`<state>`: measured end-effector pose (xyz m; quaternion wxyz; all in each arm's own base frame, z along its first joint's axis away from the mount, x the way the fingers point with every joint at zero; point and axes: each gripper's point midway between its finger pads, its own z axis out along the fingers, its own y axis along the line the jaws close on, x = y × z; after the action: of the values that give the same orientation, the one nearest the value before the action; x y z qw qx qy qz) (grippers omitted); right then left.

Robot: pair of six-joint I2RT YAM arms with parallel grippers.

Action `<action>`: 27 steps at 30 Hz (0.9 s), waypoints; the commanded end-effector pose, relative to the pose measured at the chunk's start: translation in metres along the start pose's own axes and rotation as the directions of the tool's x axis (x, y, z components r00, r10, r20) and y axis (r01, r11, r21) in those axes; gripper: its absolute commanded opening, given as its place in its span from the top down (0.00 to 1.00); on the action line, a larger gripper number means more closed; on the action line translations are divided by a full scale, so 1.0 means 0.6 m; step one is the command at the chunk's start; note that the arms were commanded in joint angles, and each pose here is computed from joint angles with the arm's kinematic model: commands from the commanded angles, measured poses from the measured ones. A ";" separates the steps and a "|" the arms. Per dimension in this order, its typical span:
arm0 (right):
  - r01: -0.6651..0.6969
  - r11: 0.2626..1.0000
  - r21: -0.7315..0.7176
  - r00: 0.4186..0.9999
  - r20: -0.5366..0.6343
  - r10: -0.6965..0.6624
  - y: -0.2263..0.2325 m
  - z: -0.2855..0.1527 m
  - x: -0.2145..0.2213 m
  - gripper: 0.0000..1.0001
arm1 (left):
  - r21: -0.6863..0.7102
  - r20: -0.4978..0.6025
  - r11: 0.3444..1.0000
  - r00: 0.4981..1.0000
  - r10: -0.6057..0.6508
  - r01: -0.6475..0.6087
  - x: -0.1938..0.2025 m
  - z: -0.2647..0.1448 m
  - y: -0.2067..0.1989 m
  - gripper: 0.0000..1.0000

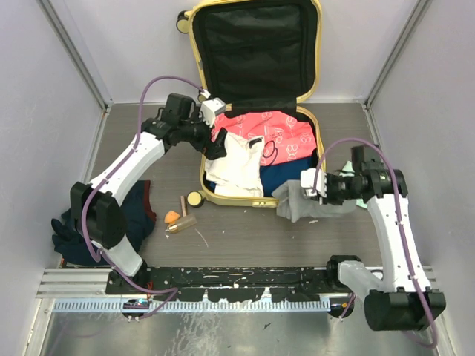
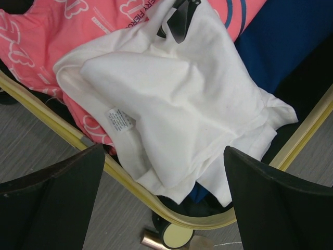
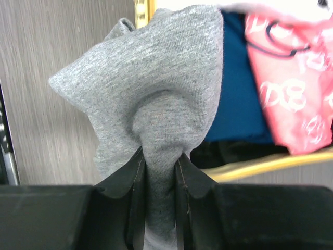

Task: Pack the luggage

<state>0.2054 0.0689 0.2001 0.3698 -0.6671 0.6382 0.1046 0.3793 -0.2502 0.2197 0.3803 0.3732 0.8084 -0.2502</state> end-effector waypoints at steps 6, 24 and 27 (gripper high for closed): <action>-0.064 0.998 -0.017 0.994 0.084 0.066 -0.119 0.079 -0.119 0.99 | -0.047 0.079 0.999 0.997 0.003 0.001 -0.032 -0.039 0.020 0.02; -0.126 0.988 -0.095 0.987 -0.109 0.115 -0.237 0.305 0.053 0.94 | -0.104 0.045 0.994 0.998 -0.033 0.038 -0.003 -0.059 0.052 0.02; -0.105 0.992 -0.068 0.988 -0.120 0.096 -0.251 0.320 0.073 0.89 | -0.112 0.041 0.993 0.999 -0.025 0.029 0.003 -0.061 0.054 0.02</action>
<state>0.3519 0.1528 0.0870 0.2238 -0.6359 0.7112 0.1991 0.3904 -0.2121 0.2146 0.3828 0.3335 0.8310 -0.2271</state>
